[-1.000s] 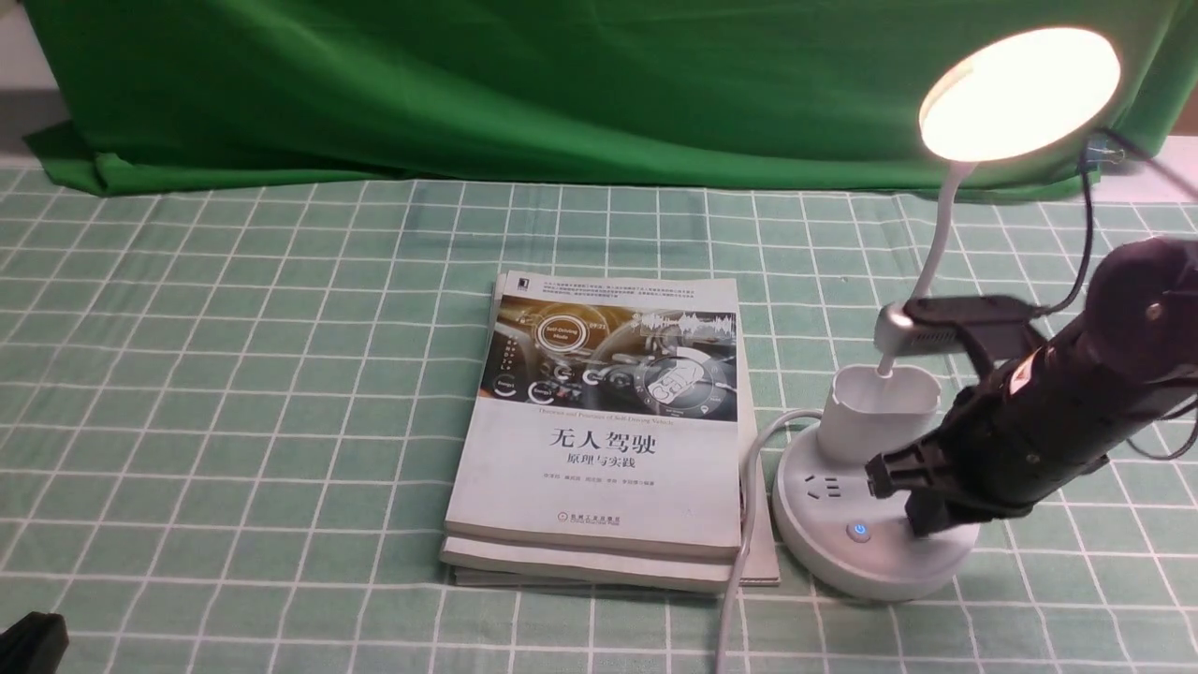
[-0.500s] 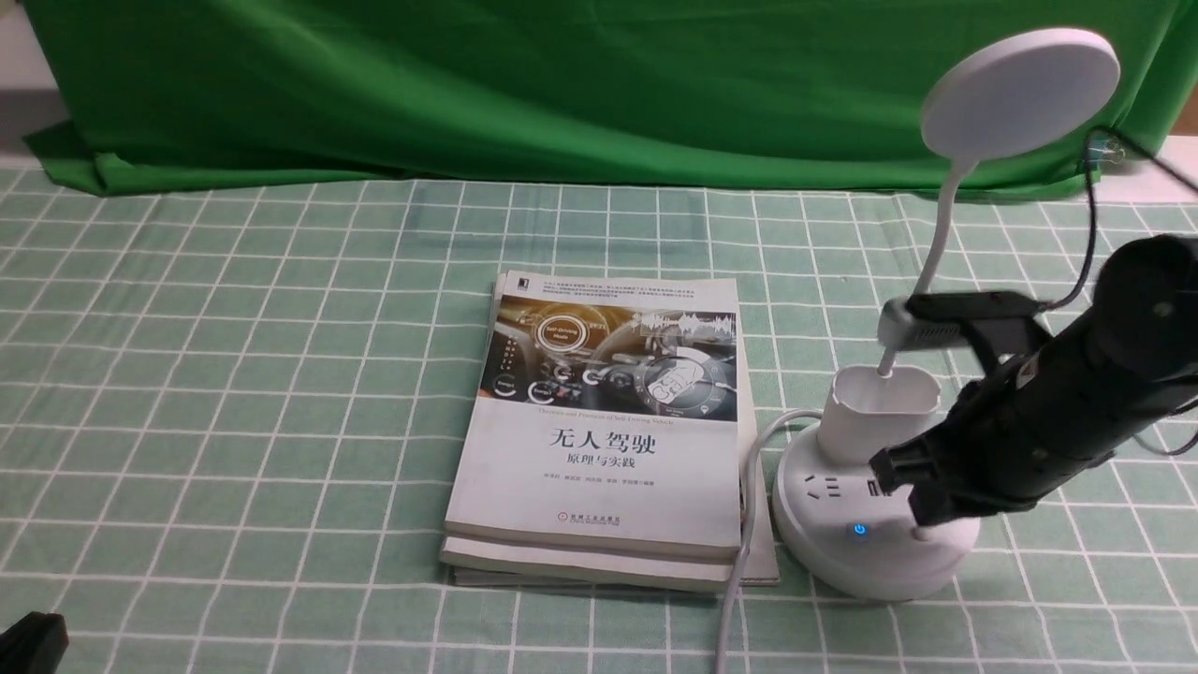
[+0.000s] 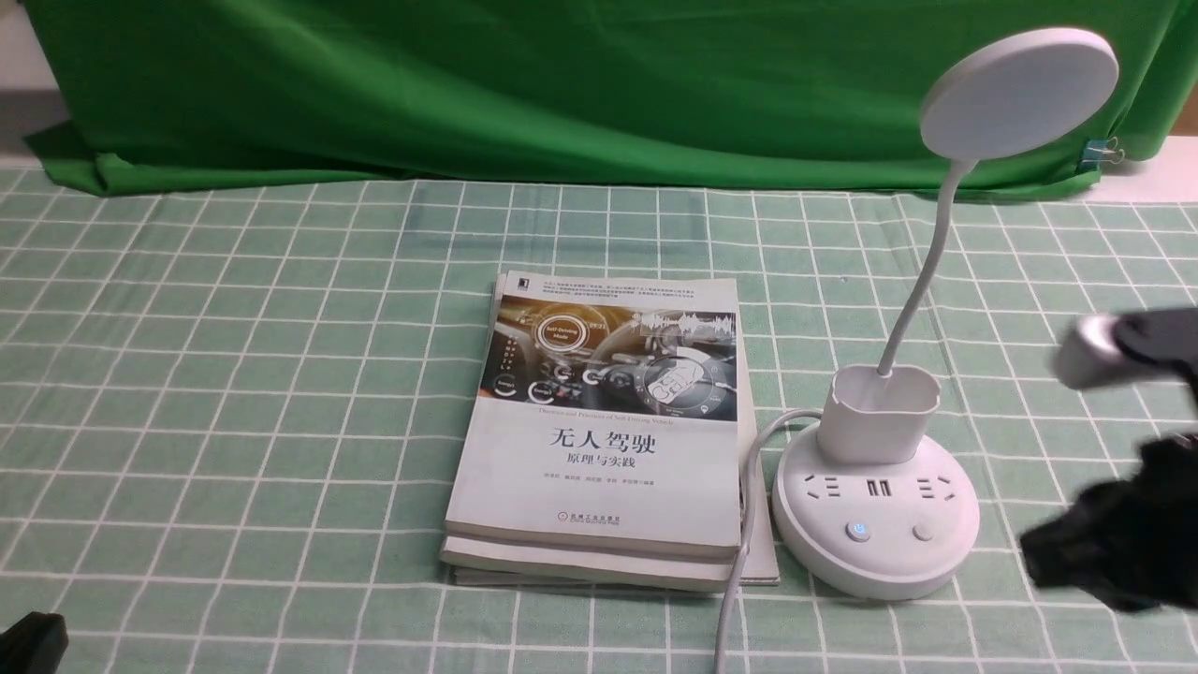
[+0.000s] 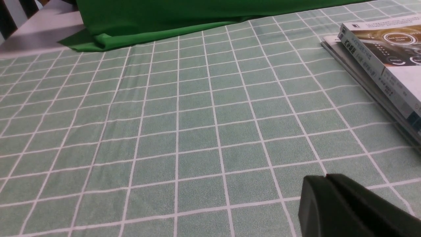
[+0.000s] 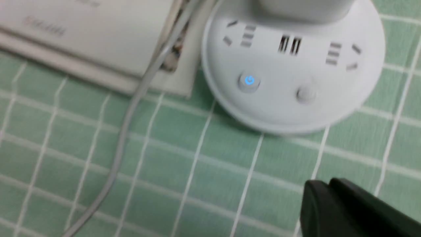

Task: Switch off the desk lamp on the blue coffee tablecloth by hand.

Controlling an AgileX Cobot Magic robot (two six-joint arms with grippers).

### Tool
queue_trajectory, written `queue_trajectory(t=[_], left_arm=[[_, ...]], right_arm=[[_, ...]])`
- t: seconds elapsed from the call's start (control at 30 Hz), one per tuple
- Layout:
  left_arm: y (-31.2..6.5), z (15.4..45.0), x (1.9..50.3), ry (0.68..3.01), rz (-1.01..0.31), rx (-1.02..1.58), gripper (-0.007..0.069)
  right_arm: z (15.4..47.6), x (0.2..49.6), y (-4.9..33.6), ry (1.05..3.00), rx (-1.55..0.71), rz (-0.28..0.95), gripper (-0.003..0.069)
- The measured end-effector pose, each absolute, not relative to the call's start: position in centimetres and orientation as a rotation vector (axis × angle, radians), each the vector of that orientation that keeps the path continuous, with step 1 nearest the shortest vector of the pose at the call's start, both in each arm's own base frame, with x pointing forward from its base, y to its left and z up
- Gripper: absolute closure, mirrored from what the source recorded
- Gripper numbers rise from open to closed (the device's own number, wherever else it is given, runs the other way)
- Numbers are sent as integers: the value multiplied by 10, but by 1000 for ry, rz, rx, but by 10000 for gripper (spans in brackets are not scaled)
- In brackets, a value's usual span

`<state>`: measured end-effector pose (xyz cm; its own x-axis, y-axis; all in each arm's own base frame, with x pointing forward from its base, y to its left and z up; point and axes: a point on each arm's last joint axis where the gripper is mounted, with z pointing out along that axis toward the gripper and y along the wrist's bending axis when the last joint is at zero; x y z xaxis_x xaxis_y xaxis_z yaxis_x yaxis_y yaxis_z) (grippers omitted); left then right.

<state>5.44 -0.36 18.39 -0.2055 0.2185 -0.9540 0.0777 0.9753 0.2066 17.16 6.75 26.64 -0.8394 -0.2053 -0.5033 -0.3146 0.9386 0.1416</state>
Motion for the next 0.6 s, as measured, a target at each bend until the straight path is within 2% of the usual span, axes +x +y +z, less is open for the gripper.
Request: queue_trajectory(t=[0.23, 0.4, 0.53, 0.6], left_arm=[[-4, 184, 54, 1778, 130, 220, 625], [-4, 184, 54, 1778, 130, 220, 625], [-4, 184, 54, 1778, 130, 220, 625], [-4, 184, 54, 1778, 130, 220, 625]], right_arm=[[297, 129, 54, 2384, -339, 341, 589], [310, 109, 46, 2252, -348, 315, 590], [304, 97, 35, 2139, -294, 266, 622], [287, 86, 24, 2054, -213, 213, 626]])
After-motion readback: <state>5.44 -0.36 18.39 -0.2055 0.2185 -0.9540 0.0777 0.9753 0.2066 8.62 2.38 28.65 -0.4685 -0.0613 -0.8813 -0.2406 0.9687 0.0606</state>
